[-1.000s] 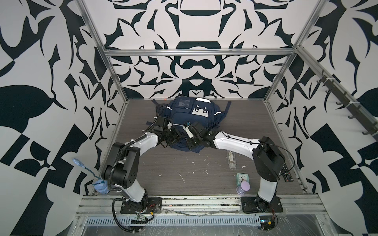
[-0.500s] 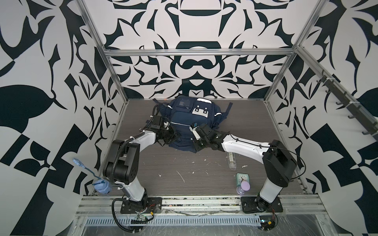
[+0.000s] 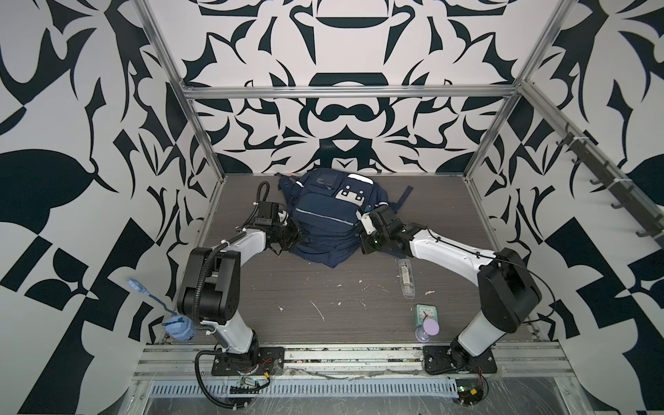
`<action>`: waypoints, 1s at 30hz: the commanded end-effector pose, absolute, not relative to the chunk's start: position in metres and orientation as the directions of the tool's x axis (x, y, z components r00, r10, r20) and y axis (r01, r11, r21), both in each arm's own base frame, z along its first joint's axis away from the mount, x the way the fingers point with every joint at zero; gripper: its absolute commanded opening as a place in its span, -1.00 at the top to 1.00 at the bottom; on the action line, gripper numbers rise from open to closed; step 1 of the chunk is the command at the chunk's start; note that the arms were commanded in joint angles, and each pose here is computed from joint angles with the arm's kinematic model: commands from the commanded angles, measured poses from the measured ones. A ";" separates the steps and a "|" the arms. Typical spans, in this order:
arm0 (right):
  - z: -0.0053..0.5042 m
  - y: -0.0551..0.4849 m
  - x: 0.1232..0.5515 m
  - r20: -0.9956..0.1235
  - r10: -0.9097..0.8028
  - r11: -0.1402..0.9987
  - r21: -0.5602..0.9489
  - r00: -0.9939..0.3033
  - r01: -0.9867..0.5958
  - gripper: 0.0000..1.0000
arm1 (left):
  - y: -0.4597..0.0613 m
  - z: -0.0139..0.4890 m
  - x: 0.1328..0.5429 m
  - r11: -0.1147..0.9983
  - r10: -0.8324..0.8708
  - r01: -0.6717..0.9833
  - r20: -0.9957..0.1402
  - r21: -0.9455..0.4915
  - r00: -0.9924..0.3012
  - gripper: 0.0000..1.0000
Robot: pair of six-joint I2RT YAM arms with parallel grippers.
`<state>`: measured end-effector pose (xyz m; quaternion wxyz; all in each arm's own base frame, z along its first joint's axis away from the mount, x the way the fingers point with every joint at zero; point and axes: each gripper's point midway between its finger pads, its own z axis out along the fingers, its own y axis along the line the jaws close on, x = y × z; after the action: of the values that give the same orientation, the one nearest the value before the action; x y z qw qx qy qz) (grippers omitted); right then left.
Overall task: Pack books, pencil case, and school supplies into a backpack
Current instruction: Zip the student bag at the top-center of the table.
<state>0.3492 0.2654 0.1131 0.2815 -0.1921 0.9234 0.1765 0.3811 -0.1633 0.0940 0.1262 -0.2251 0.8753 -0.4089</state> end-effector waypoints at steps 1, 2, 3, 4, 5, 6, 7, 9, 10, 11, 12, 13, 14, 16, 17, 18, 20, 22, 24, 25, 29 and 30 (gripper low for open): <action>0.130 0.242 0.377 -0.618 -0.197 0.903 0.189 -0.761 -0.387 1.00 | -0.138 0.102 0.395 0.597 -0.554 -0.293 -0.119 -0.747 -0.824 1.00; 0.128 0.239 0.381 -0.616 -0.188 0.906 0.192 -0.765 -0.376 1.00 | -0.138 0.102 0.393 0.598 -0.552 -0.293 -0.118 -0.746 -0.826 1.00; 0.125 0.233 0.386 -0.605 -0.179 0.913 0.192 -0.776 -0.361 1.00 | -0.139 0.103 0.393 0.600 -0.549 -0.290 -0.120 -0.745 -0.827 1.00; 0.122 0.230 0.390 -0.592 -0.171 0.917 0.196 -0.788 -0.347 1.00 | -0.138 0.102 0.392 0.600 -0.550 -0.291 -0.120 -0.745 -0.827 1.00; 0.121 0.226 0.396 -0.585 -0.163 0.922 0.196 -0.794 -0.334 1.00 | -0.138 0.103 0.391 0.601 -0.549 -0.291 -0.121 -0.745 -0.827 1.00; 0.120 0.224 0.401 -0.583 -0.157 0.926 0.194 -0.797 -0.324 1.00 | -0.138 0.103 0.390 0.603 -0.547 -0.289 -0.122 -0.743 -0.829 1.00; 0.121 0.221 0.406 -0.583 -0.149 0.929 0.196 -0.799 -0.315 1.00 | -0.138 0.103 0.389 0.606 -0.545 -0.288 -0.123 -0.742 -0.830 1.00; 0.122 0.218 0.416 -0.586 -0.137 0.934 0.193 -0.798 -0.302 1.00 | -0.137 0.103 0.388 0.610 -0.544 -0.287 -0.127 -0.739 -0.830 1.00; 0.121 0.215 0.421 -0.585 -0.131 0.938 0.188 -0.800 -0.291 1.00 | -0.137 0.104 0.387 0.609 -0.544 -0.287 -0.126 -0.739 -0.830 1.00; 0.122 0.212 0.427 -0.584 -0.123 0.943 0.183 -0.803 -0.278 1.00 | -0.137 0.104 0.386 0.610 -0.544 -0.287 -0.126 -0.739 -0.830 1.00; 0.120 0.208 0.434 -0.578 -0.112 0.948 0.181 -0.808 -0.260 1.00 | -0.136 0.104 0.385 0.610 -0.544 -0.287 -0.126 -0.739 -0.830 1.00; 0.119 0.205 0.439 -0.571 -0.101 0.953 0.180 -0.814 -0.244 1.00 | -0.137 0.103 0.384 0.611 -0.542 -0.288 -0.125 -0.738 -0.831 1.00; 0.117 0.202 0.445 -0.564 -0.090 0.957 0.181 -0.821 -0.229 1.00 | -0.136 0.104 0.384 0.611 -0.543 -0.286 -0.128 -0.739 -0.830 1.00; 0.113 0.197 0.456 -0.551 -0.071 0.962 0.182 -0.831 -0.203 1.00 | -0.137 0.103 0.382 0.610 -0.542 -0.287 -0.124 -0.739 -0.831 1.00; 0.110 0.196 0.462 -0.547 -0.066 0.965 0.179 -0.835 -0.193 1.00 | -0.137 0.104 0.382 0.609 -0.542 -0.286 -0.125 -0.740 -0.831 1.00; 0.109 0.195 0.466 -0.543 -0.062 0.966 0.177 -0.837 -0.186 1.00 | -0.137 0.103 0.382 0.609 -0.542 -0.286 -0.124 -0.740 -0.831 1.00; 0.107 0.194 0.476 -0.541 -0.056 0.970 0.168 -0.839 -0.173 1.00 | -0.137 0.103 0.381 0.608 -0.541 -0.283 -0.125 -0.742 -0.832 1.00; 0.107 0.195 0.484 -0.541 -0.055 0.972 0.164 -0.839 -0.169 1.00 | -0.137 0.103 0.381 0.607 -0.540 -0.283 -0.124 -0.742 -0.833 1.00; 0.109 0.197 0.490 -0.545 -0.050 0.972 0.166 -0.837 -0.167 1.00 | -0.138 0.103 0.380 0.606 -0.538 -0.282 -0.122 -0.743 -0.834 1.00; 0.110 0.198 0.492 -0.546 -0.048 0.972 0.169 -0.836 -0.166 1.00 | -0.138 0.103 0.381 0.607 -0.538 -0.281 -0.123 -0.744 -0.834 1.00; 0.114 0.201 0.497 -0.550 -0.042 0.970 0.177 -0.834 -0.166 1.00 | -0.139 0.101 0.379 0.602 -0.534 -0.283 -0.113 -0.747 -0.838 1.00; 0.114 0.202 0.496 -0.547 -0.036 0.969 0.185 -0.836 -0.163 0.95 | -0.140 0.100 0.379 0.601 -0.533 -0.283 -0.110 -0.747 -0.839 0.99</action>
<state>0.4707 0.2272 0.0856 0.2339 -0.0962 0.9565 0.1451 0.3826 -0.1549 0.1032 0.1543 -0.2191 0.8766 -0.3998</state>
